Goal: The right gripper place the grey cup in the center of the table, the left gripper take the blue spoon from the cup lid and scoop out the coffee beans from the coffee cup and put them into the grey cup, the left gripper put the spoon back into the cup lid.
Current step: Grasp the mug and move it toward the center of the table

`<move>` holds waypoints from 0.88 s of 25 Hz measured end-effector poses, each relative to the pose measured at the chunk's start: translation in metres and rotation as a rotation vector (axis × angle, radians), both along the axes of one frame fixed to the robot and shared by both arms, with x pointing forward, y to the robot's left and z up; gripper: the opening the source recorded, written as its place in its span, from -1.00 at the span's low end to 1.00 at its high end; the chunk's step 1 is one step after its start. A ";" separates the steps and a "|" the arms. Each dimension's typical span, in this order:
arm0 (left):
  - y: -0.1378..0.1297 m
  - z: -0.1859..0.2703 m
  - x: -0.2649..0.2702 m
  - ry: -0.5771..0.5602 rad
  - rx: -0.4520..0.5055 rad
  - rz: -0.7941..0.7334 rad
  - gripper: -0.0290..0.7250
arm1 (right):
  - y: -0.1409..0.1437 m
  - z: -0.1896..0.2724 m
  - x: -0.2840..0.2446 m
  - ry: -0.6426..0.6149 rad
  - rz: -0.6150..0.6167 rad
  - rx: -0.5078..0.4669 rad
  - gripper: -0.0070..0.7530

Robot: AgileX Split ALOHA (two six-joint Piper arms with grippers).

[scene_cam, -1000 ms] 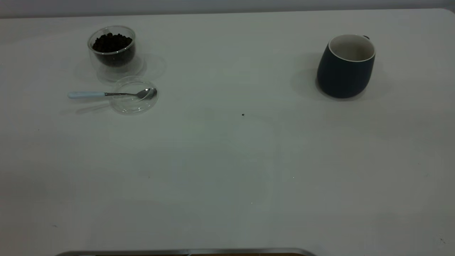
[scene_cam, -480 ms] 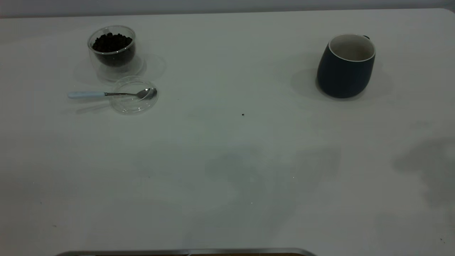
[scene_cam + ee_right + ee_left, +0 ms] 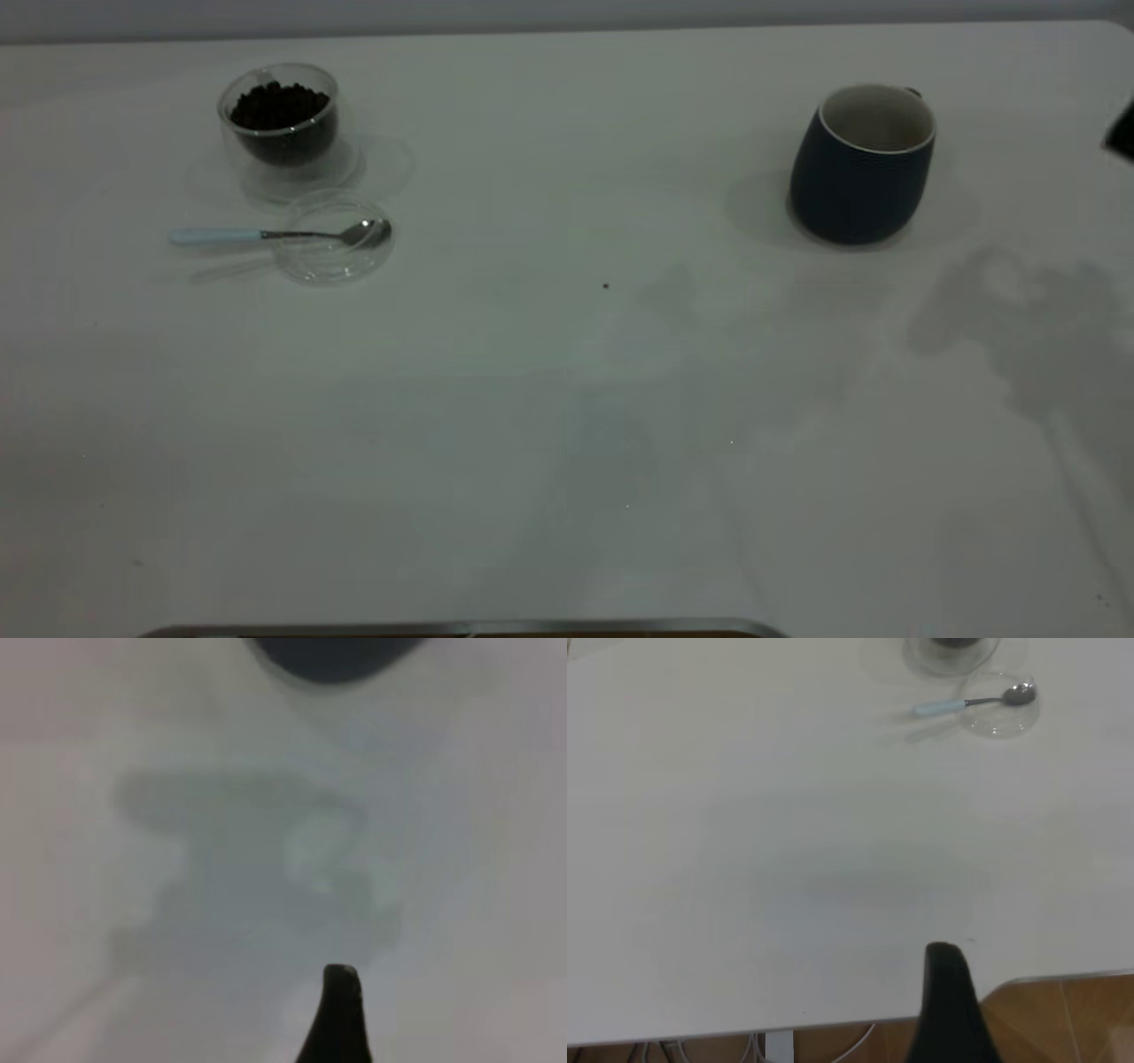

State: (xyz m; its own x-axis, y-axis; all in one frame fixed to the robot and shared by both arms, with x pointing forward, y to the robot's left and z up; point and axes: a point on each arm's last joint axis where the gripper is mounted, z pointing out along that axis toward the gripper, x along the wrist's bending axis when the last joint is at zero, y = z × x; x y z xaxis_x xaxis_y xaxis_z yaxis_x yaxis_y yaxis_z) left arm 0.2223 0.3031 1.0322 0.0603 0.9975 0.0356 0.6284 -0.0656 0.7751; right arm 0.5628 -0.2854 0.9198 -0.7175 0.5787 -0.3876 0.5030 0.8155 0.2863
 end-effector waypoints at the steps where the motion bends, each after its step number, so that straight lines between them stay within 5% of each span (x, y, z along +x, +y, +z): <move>1: 0.000 0.000 0.000 0.000 0.000 0.000 0.65 | 0.003 -0.008 0.006 0.000 0.031 -0.012 0.88; 22: 0.000 0.000 0.000 0.000 0.000 0.000 0.65 | 0.035 -0.104 0.087 0.003 0.215 -0.071 0.68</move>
State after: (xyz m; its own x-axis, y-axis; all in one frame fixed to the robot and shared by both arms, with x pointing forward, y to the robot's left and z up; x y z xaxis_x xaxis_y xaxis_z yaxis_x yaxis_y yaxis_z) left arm 0.2223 0.3031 1.0322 0.0603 0.9975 0.0356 0.6284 -0.0656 0.7751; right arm 0.6497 -0.2504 0.8156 -0.8225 0.3836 -0.4200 0.3160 0.9221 0.2232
